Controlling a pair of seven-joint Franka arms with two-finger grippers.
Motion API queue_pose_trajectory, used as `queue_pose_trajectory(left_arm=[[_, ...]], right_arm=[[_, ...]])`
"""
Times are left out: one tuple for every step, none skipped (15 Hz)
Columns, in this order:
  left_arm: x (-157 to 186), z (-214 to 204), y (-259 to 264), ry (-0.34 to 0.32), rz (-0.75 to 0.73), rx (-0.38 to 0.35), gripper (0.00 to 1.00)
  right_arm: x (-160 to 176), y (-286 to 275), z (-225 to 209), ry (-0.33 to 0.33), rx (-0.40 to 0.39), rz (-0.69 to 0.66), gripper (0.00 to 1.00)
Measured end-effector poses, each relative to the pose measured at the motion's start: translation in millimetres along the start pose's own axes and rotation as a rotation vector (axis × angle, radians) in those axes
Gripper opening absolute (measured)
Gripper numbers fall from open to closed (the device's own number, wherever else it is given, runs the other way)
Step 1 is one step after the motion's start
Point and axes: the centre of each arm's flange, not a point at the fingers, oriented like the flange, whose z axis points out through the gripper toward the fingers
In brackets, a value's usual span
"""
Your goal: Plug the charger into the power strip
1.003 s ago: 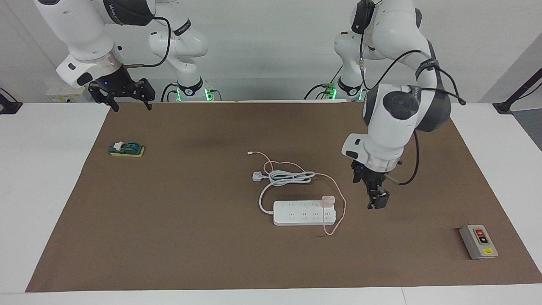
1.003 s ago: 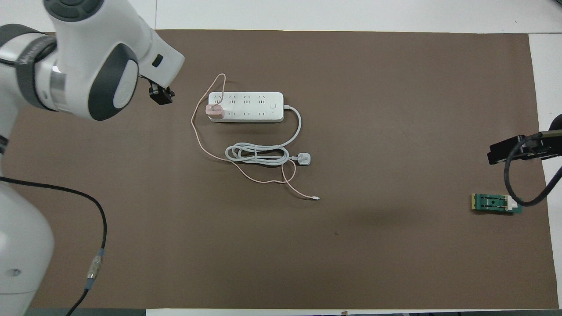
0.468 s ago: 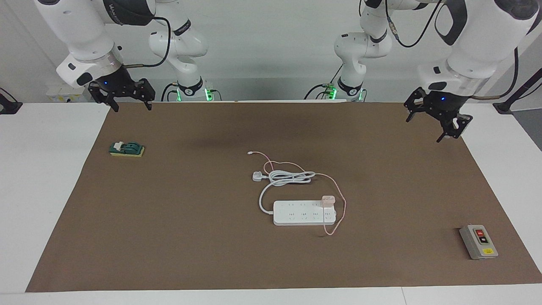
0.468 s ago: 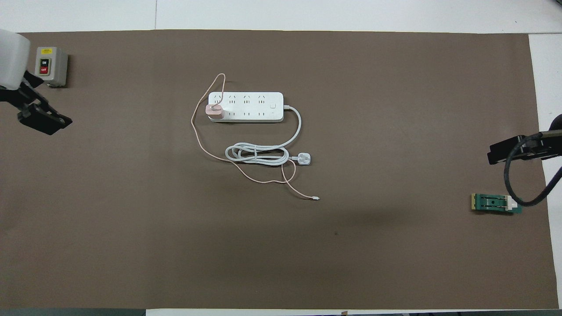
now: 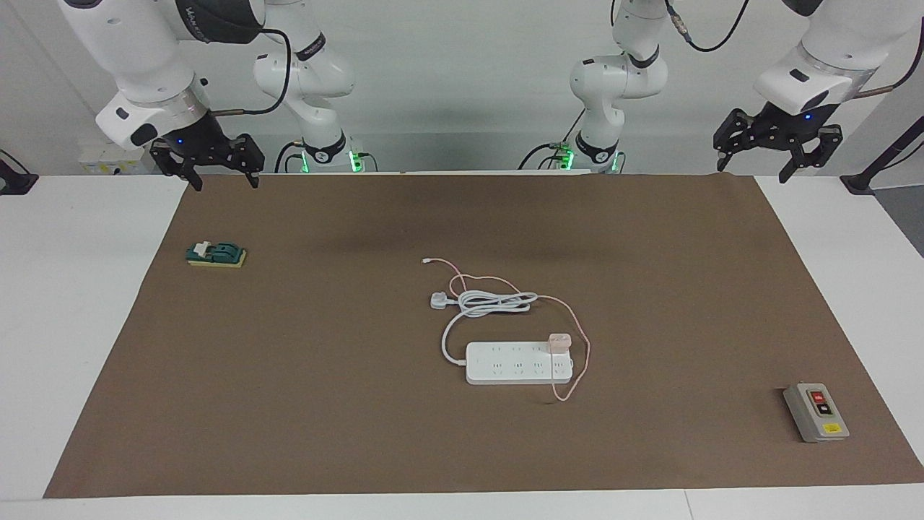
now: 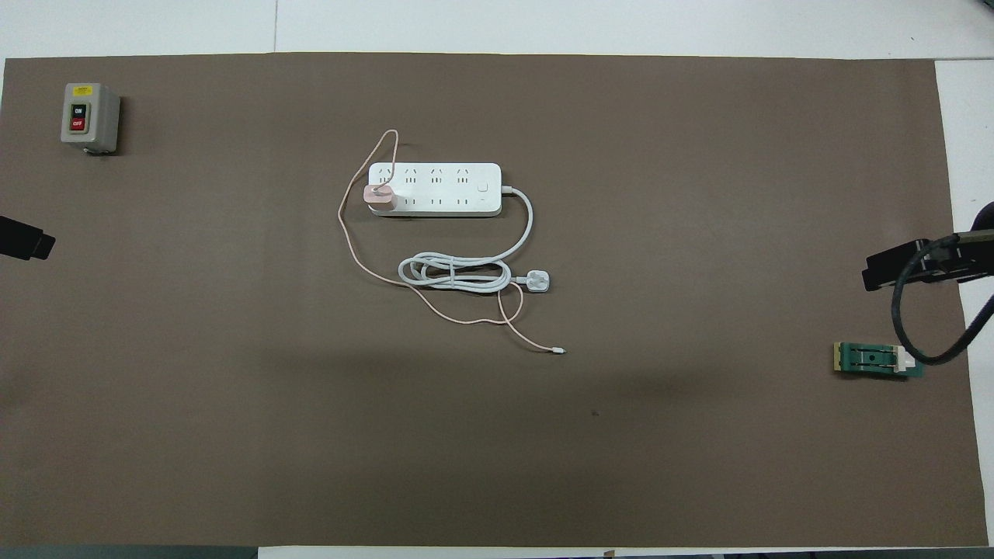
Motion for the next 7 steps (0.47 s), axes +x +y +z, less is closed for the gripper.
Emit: queue_pose_trajectory(left_arm=[[-1, 1, 5, -0.007, -0.039, -0.001, 1.00], [-3, 1, 7, -0.010, -0.064, -0.001, 1.00], [-7, -1, 7, -0.009, -0.082, 0.000, 1.00], [-12, -4, 2, -0.005, -0.100, 0.001, 1.00], [-17, -5, -6, -0.003, -0.119, 0.001, 1.00], [-20, -6, -13, -0.003, -0.134, 0.000, 1.00], [-23, -6, -19, -0.004, -0.146, 0.000, 1.00]], right_arm=[[0, 0, 0, 0.000, 0.000, 0.000, 1.00], [0, 0, 0, 0.000, 0.000, 0.000, 1.00], [0, 0, 0, 0.000, 0.000, 0.000, 1.00], [0, 0, 0, 0.000, 0.000, 0.000, 1.00], [0, 0, 0, 0.000, 0.000, -0.001, 1.00], [0, -1, 0, 0.000, 0.000, -0.002, 1.00], [0, -1, 0, 0.000, 0.000, -0.002, 1.00]])
